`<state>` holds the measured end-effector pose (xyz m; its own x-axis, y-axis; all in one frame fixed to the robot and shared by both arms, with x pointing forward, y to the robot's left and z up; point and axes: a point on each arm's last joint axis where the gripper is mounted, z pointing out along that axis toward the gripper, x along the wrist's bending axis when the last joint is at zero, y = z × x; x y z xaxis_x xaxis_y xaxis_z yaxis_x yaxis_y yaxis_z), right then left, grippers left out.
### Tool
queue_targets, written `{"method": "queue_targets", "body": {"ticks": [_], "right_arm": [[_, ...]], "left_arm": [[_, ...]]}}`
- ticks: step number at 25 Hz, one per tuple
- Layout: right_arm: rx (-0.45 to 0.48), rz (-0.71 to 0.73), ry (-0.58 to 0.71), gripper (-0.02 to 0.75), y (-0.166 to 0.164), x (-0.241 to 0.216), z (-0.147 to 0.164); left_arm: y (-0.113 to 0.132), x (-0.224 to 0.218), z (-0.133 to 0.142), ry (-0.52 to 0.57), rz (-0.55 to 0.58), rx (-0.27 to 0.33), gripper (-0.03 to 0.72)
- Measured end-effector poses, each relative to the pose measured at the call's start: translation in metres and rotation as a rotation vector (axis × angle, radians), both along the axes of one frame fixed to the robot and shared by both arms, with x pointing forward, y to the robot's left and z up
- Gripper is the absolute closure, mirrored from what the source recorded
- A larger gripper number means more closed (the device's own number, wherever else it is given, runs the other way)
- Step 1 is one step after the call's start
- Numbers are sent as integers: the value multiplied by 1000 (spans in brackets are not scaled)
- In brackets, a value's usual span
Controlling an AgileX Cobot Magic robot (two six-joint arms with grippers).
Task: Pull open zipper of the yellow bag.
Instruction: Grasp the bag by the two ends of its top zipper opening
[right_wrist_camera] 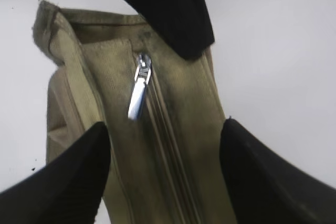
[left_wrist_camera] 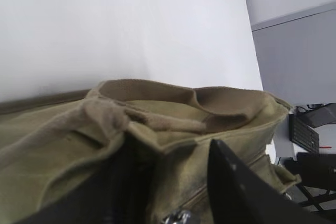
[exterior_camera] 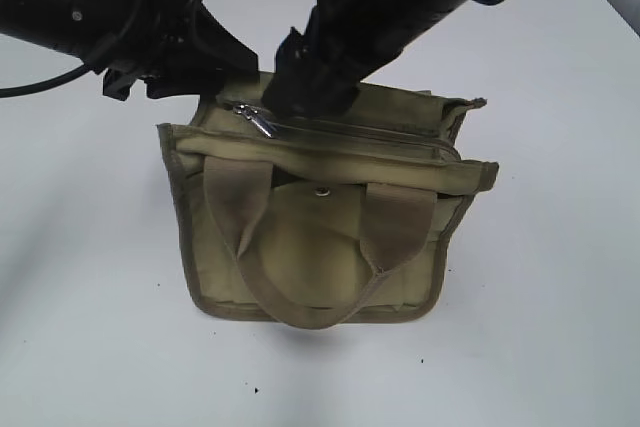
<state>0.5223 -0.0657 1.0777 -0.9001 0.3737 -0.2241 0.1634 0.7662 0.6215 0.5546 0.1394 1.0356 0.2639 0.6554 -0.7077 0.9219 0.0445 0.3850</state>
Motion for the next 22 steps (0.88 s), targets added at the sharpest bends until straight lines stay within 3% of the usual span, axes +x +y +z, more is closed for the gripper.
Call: {"method": "queue_targets", "body": {"ticks": [7,17,20,22], "right_arm": [[-25,27,9,227,23,14,-19],[-62,30,24,237,28,23,-39],[-77,33,22,321,29,25,-43],[-83,34,24,421,29,25,-45]], "left_arm": [[-4,3,4,-21,-10,0,652],[-5,3,5,-24,-19,5,657],[-5,3,5,-21,-11,-3,657],[-5,4,4,-18,-10,-4,657]]}}
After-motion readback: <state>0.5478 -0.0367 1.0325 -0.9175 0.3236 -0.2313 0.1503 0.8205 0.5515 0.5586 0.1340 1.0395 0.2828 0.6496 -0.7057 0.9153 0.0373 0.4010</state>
